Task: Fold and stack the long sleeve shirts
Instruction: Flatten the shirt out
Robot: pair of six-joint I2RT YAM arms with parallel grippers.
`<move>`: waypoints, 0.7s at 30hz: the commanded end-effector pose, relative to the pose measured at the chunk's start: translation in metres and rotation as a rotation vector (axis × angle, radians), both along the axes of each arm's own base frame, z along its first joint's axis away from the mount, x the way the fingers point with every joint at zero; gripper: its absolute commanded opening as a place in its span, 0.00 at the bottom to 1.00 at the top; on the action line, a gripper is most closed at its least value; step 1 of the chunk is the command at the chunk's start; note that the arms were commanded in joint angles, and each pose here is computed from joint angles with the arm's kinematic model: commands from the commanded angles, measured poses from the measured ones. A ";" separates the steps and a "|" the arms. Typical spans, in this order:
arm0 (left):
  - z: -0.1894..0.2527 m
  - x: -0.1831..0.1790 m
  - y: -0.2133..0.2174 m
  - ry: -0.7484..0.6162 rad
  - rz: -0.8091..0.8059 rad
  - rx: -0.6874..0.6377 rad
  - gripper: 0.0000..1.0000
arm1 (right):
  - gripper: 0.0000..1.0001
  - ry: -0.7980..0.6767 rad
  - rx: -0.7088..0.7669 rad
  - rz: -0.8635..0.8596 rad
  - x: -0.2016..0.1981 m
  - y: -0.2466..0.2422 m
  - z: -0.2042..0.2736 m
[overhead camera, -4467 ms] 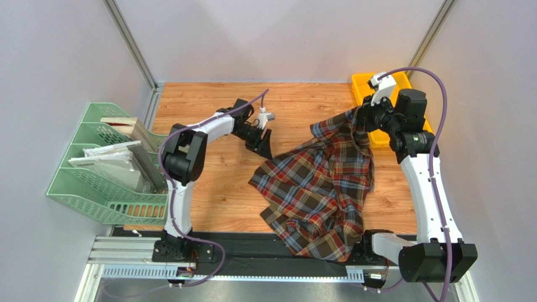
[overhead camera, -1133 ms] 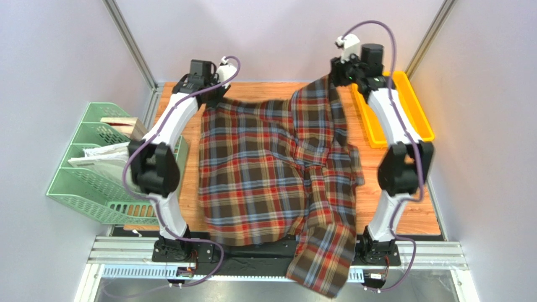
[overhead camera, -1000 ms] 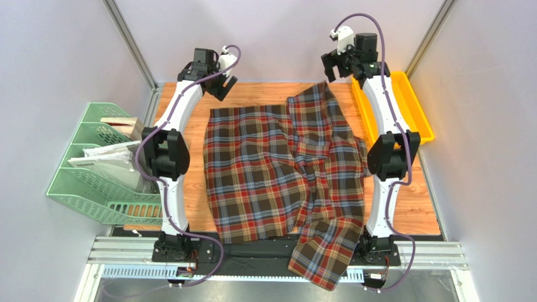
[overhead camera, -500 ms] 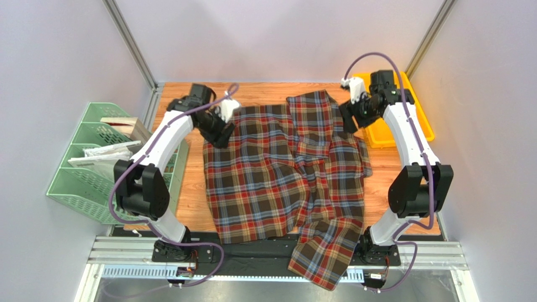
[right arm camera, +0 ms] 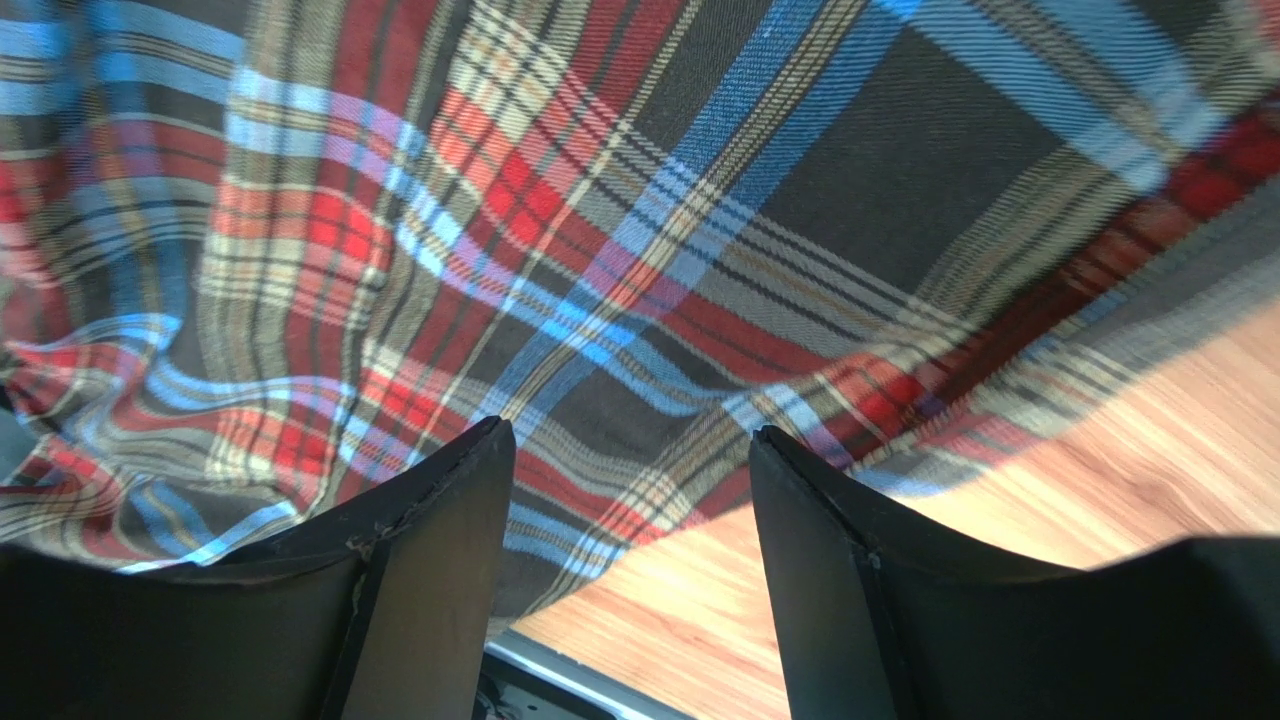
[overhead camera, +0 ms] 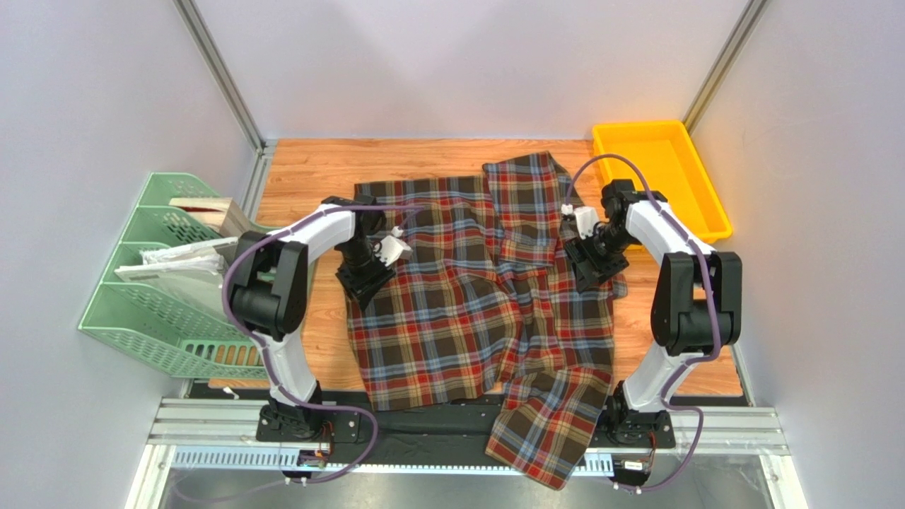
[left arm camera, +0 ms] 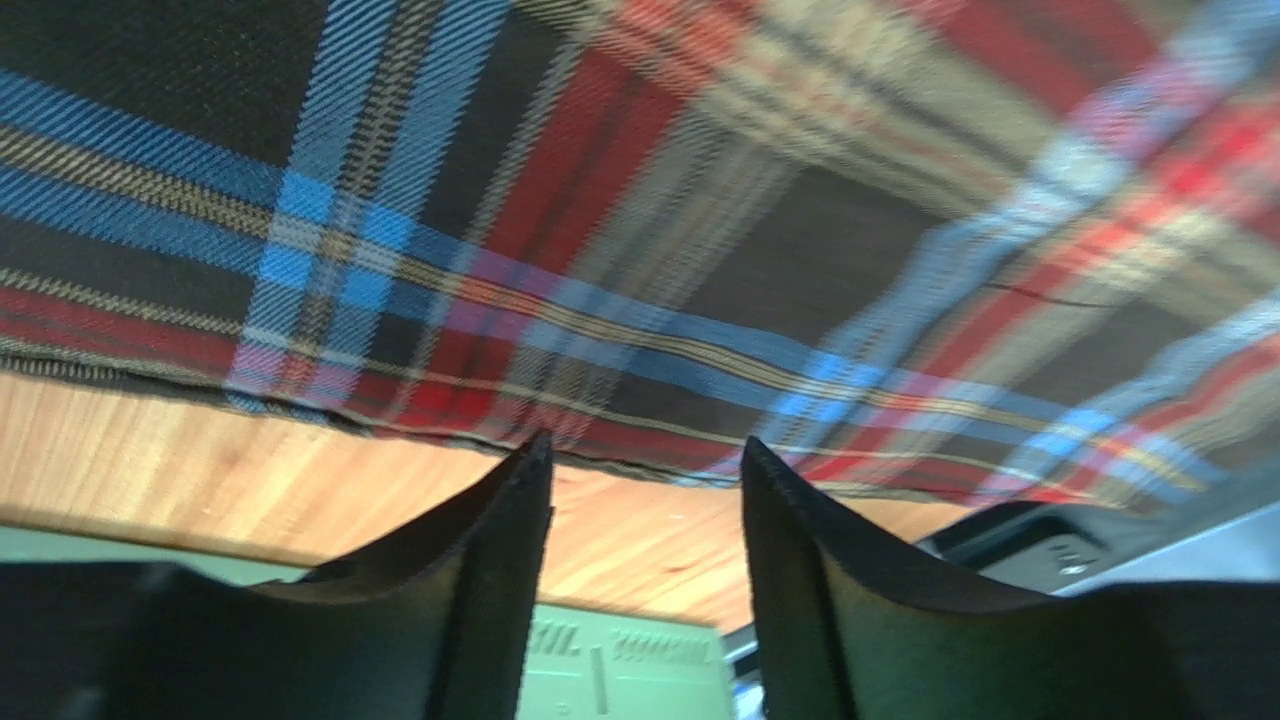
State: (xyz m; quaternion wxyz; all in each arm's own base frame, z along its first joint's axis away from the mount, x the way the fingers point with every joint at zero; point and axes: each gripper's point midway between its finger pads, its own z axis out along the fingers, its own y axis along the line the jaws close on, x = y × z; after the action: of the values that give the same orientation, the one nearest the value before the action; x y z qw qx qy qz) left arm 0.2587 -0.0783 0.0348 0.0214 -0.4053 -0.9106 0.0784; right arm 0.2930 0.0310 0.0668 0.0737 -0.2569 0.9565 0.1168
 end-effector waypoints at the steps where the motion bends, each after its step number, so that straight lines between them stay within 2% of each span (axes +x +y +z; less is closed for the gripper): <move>1: -0.004 0.024 0.026 -0.024 -0.047 0.124 0.52 | 0.63 0.012 -0.047 0.023 -0.004 -0.006 -0.019; 6: -0.008 0.033 0.056 -0.045 -0.078 0.208 0.51 | 0.62 0.089 -0.090 0.055 -0.034 -0.012 -0.039; 8: -0.001 0.037 0.060 -0.061 -0.038 0.172 0.48 | 0.61 0.103 -0.094 0.075 -0.042 -0.012 -0.040; 9: 0.008 0.038 0.054 -0.076 -0.031 0.123 0.48 | 0.61 0.112 -0.091 0.076 -0.048 -0.011 -0.042; 10: 0.026 0.037 0.033 -0.121 -0.004 0.016 0.48 | 0.61 0.108 -0.088 0.079 -0.049 -0.011 -0.041; 14: 0.059 0.014 -0.022 -0.192 -0.074 -0.099 0.55 | 0.59 0.059 -0.065 0.081 -0.043 -0.006 -0.025; 17: 0.051 -0.007 -0.054 -0.165 -0.113 -0.130 0.58 | 0.57 0.008 -0.065 0.079 -0.031 -0.006 -0.014; 21: 0.015 -0.021 -0.054 -0.047 -0.125 -0.064 0.56 | 0.55 0.010 -0.110 0.093 -0.026 -0.015 -0.015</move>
State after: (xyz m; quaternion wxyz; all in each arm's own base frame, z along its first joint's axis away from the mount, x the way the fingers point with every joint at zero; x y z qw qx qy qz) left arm 0.2613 -0.1393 0.0913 -0.0915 -0.4943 -0.8606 0.0818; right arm 0.2506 0.0222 0.0407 0.0240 -0.2837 0.9541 0.0930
